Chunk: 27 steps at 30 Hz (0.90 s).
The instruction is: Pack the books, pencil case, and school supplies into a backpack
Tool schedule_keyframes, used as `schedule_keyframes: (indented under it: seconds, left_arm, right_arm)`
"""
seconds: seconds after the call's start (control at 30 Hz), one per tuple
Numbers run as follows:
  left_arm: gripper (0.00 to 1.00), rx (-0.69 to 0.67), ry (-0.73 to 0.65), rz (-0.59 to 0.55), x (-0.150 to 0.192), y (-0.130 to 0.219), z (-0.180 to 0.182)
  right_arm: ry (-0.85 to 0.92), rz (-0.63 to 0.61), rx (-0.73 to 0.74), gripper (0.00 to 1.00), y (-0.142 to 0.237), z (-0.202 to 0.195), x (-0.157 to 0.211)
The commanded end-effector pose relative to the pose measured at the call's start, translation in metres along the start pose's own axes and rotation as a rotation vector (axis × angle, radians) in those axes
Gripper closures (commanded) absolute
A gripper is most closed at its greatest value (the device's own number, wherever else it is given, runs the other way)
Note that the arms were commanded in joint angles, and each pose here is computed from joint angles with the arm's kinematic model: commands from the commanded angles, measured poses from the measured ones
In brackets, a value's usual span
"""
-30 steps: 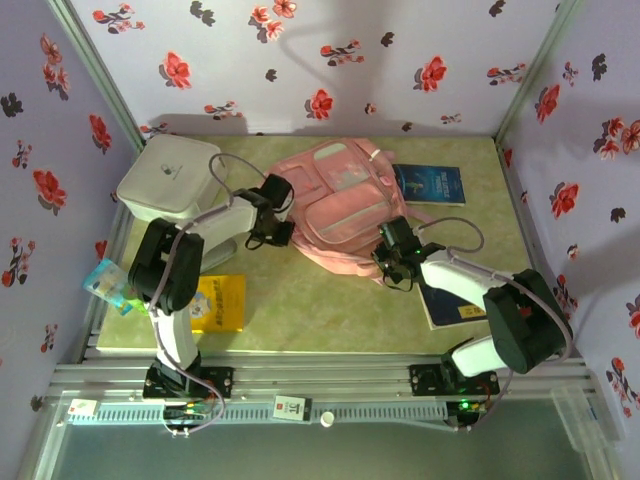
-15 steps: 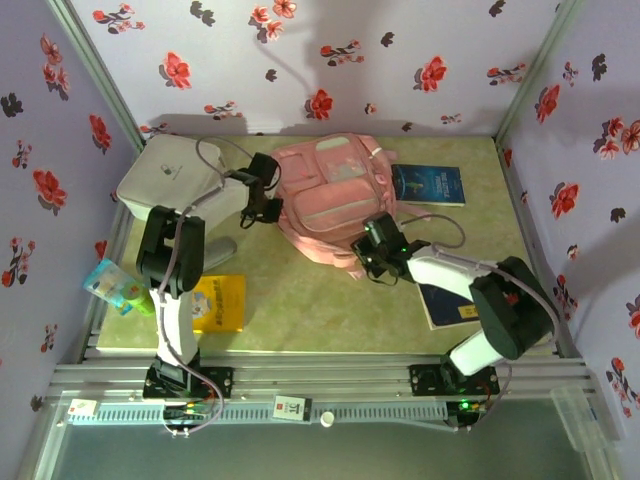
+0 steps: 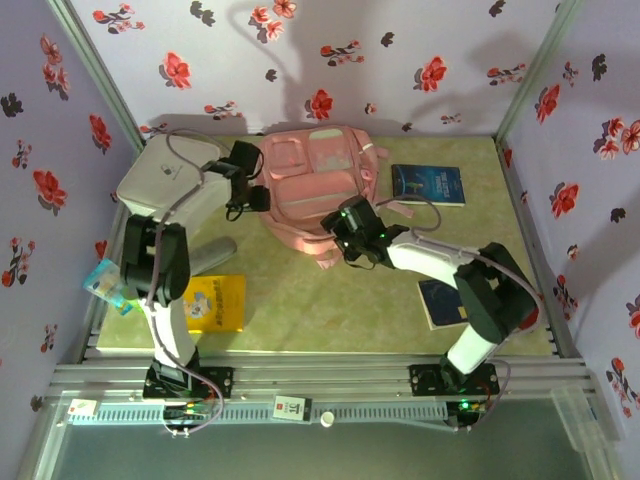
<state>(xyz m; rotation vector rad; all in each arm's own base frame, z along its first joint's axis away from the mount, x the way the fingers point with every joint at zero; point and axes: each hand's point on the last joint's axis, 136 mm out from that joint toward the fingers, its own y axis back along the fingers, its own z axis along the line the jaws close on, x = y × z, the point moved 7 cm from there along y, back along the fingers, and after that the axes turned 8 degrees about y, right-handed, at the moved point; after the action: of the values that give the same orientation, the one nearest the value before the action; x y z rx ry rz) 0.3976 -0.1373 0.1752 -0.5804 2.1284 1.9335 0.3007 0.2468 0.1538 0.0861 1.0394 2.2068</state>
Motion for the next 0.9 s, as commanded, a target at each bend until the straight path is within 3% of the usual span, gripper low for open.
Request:
schedule_keyframes:
  seconds: [0.0, 0.1, 0.27, 0.43, 0.6, 0.87]
  left_arm:
    - [0.34, -0.009, 0.107, -0.002, 0.021, 0.035, 0.014]
    - [0.28, 0.014, 0.179, 0.030, 0.049, 0.045, 0.025]
    - [0.21, -0.025, 0.286, 0.112, 0.107, 0.043, 0.052]
    - [0.16, -0.059, 0.354, 0.149, 0.142, 0.033, 0.070]
    - [0.15, -0.020, 0.369, 0.206, 0.155, 0.013, 0.067]
    - [0.15, 0.083, 0.354, 0.273, 0.170, -0.009, 0.047]
  right_arm:
    - [0.145, -0.135, 0.083, 0.23, 0.036, -0.005, -0.015]
    - [0.254, -0.183, 0.152, 0.15, 0.054, -0.010, -0.022]
    - [0.381, -0.218, 0.216, 0.10, 0.066, -0.007, -0.030]
    - [0.432, -0.182, 0.147, 0.09, 0.062, 0.013, -0.032]
    - [0.426, -0.160, 0.073, 0.10, 0.055, 0.022, -0.028]
    - [0.401, -0.131, 0.105, 0.11, 0.045, 0.014, -0.025]
